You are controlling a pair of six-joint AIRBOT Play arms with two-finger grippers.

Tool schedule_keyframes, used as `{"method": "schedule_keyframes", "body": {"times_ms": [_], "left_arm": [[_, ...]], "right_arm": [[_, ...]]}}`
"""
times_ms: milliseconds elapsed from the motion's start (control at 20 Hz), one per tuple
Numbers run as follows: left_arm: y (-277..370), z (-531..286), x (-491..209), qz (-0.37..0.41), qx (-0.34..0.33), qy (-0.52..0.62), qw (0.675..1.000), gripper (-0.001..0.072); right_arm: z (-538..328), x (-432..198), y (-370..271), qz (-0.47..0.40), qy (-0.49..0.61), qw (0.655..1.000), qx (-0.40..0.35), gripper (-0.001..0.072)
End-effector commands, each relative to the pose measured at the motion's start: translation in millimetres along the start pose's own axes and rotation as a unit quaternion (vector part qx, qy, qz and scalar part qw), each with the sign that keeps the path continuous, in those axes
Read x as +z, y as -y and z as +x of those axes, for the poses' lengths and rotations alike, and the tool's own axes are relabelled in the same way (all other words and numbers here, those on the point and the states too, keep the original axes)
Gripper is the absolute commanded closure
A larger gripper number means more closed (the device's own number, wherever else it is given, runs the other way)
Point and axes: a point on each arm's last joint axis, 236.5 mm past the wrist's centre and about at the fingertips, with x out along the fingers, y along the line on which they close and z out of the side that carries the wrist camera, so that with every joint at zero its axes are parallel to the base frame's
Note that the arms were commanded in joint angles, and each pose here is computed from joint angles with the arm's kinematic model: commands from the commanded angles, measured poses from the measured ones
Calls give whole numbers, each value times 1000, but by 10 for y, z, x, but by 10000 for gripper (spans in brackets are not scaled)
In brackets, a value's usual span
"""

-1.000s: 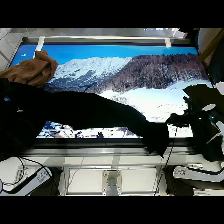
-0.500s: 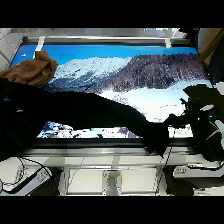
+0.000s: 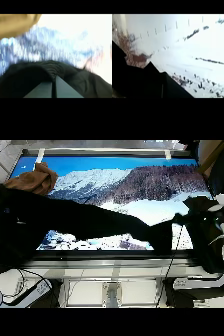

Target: Fold the clothes and pants, and hang the long-sleeved shirts on hangers.

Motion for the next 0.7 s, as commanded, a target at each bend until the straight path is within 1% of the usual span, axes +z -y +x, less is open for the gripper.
{"method": "schedule_keyframes", "body": {"times_ms": [0, 100, 250, 300, 350, 400, 550, 650], "left_arm": [[-42, -79, 521, -27, 9, 111, 993, 696], [-35, -96, 562, -21, 13, 120, 992, 696], [-78, 2, 304, 21, 37, 63, 997, 696], [-53, 36, 196, 35, 38, 39, 998, 696], [-8, 61, 119, 43, 35, 22, 998, 696], [43, 82, 66, 49, 30, 11, 998, 696], [230, 141, -1, 62, 10, -2, 998, 696], [353, 179, -23, 71, -1, -6, 997, 696]], "right_arm": [[-509, 868, -120, 5, 126, 992, -23, 707], [-646, 1083, -84, 24, 161, 986, -37, 707], [-602, 1119, 53, 72, 165, 982, -48, 702], [-560, 1087, 62, 75, 156, 984, -45, 536], [-536, 1052, 57, 76, 148, 985, -43, 286], [-524, 1006, 55, 74, 138, 987, -44, 265], [-466, 743, 53, 59, 81, 994, -48, 265], [-390, 489, 49, 33, 28, 998, -51, 267]]}}
